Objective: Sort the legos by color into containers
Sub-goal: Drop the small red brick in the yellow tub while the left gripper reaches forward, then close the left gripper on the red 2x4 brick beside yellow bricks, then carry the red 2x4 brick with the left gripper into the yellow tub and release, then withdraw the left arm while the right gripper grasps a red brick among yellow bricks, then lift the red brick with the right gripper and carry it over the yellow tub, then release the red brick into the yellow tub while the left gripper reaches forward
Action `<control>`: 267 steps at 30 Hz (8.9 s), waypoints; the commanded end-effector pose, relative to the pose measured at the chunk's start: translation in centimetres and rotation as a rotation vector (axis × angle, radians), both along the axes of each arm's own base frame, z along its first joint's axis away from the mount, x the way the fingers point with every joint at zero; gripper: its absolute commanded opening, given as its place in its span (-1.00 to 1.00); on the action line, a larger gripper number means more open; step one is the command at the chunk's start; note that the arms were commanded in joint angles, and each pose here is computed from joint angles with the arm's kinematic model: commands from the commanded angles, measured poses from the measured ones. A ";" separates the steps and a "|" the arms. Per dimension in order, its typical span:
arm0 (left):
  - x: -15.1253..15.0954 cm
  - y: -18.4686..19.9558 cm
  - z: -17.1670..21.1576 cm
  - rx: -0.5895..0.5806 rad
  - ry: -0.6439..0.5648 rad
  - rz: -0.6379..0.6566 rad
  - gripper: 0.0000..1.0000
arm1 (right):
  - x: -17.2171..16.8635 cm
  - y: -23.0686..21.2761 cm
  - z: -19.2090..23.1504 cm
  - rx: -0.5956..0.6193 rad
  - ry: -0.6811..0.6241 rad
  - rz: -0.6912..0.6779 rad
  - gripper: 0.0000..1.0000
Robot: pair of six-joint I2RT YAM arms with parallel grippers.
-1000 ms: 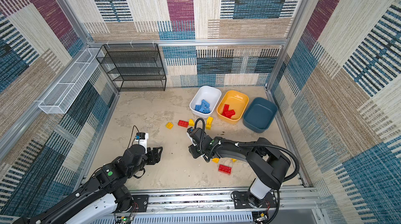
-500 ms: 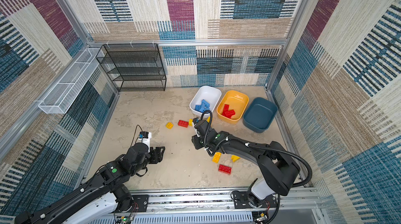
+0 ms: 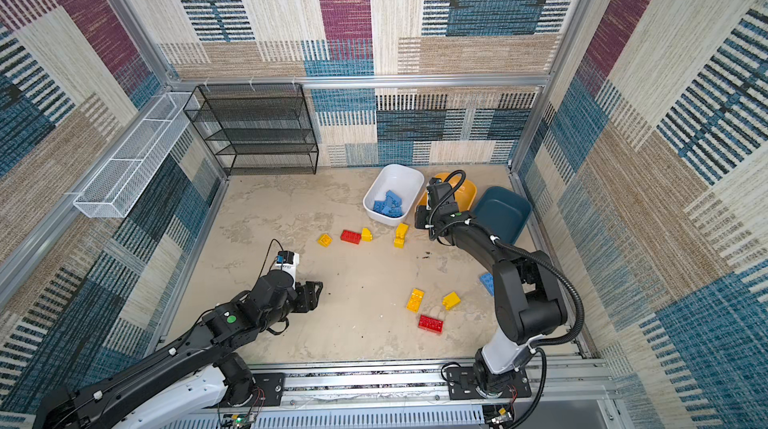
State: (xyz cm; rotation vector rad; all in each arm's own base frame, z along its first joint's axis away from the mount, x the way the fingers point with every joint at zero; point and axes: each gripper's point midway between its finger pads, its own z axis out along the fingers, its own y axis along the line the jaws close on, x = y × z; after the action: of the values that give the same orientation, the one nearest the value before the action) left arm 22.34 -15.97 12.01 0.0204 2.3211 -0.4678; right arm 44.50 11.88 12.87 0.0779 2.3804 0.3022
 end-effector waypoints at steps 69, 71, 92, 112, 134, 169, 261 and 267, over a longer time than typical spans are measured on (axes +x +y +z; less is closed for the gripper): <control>19.8 -8.2 -9.9 0.471 0.282 -0.171 0.12 | -11.9 5.4 9.8 0.245 -0.398 0.275 0.80; 19.7 -8.3 -9.6 0.462 0.279 -0.169 0.08 | -11.8 5.4 9.9 0.241 -0.397 0.272 0.79; 18.8 -14.3 3.2 0.190 0.101 -0.295 -0.01 | -12.8 6.3 14.3 0.343 -0.423 0.304 0.94; 22.4 -34.2 4.4 -0.096 0.033 -0.529 -0.06 | -15.2 5.7 19.2 0.320 -0.457 0.351 0.98; 24.8 -33.3 7.4 -0.181 -0.024 -0.445 0.75 | -15.9 3.3 18.0 0.231 -0.370 0.249 0.98; 3.2 -8.0 2.7 -0.175 -0.078 -0.207 0.65 | -29.8 1.2 -5.1 0.037 0.407 -0.189 0.83; 2.9 -9.1 0.7 -0.146 0.011 -0.257 0.65 | -2.1 -2.8 10.1 0.151 -0.057 -0.153 -0.83; 3.0 -9.7 0.7 -0.147 0.028 -0.272 0.65 | 2.7 -4.8 10.0 0.193 -0.099 -0.193 -0.82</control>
State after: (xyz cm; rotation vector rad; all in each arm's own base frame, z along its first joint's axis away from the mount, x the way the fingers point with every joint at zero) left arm 25.39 -25.24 12.38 0.2364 2.3135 -0.7617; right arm 44.86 6.75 21.47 0.4105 2.2934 0.3782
